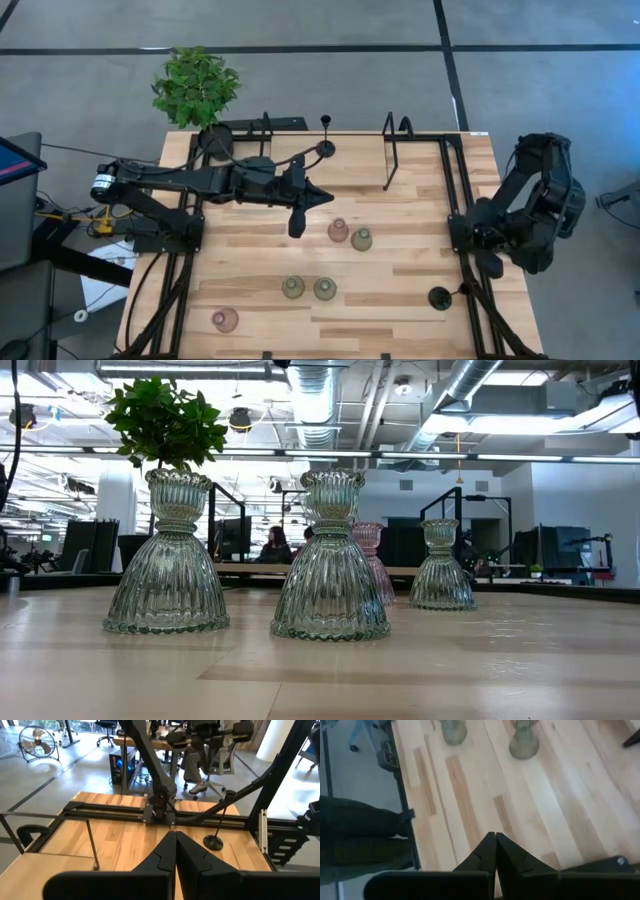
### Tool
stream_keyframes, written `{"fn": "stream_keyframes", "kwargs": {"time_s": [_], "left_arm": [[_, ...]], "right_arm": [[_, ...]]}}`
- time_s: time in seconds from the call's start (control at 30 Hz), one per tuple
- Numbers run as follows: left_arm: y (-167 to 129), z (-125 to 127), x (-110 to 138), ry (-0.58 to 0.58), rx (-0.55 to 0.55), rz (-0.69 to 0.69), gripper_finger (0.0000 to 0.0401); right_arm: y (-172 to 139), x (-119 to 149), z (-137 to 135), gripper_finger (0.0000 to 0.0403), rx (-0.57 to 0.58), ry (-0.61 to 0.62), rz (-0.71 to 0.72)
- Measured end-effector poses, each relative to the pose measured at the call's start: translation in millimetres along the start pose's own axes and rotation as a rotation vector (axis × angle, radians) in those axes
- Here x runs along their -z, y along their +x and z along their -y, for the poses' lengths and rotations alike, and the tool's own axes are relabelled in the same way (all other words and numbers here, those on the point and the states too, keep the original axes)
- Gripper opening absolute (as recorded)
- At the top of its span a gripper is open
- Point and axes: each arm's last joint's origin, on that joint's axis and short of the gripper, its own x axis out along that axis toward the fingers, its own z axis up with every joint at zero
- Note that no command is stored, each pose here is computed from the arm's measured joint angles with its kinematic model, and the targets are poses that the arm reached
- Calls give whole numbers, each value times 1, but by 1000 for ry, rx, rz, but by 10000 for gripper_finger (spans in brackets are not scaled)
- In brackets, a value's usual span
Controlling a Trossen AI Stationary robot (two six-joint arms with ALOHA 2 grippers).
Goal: Pick & Place candle stick holders
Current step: Put the black candle holder on the shelf aligned with the black candle holder
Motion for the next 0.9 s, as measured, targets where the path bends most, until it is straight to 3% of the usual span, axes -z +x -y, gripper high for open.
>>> {"fn": "stream_keyframes", "kwargs": {"time_s": [0.47, 0.6, 0.9], "left_arm": [[0, 0, 0, -53, 0, 0, 5], [0, 0, 0, -53, -9, 1, 5], [0, 1, 0, -53, -18, 4, 5]], "right_arm": [[0, 40, -15, 0, -30, -78, -210], [4, 59, -27, 0, 13, -98, -264], [34, 89, -64, 0, 172, -118, -238]]}}
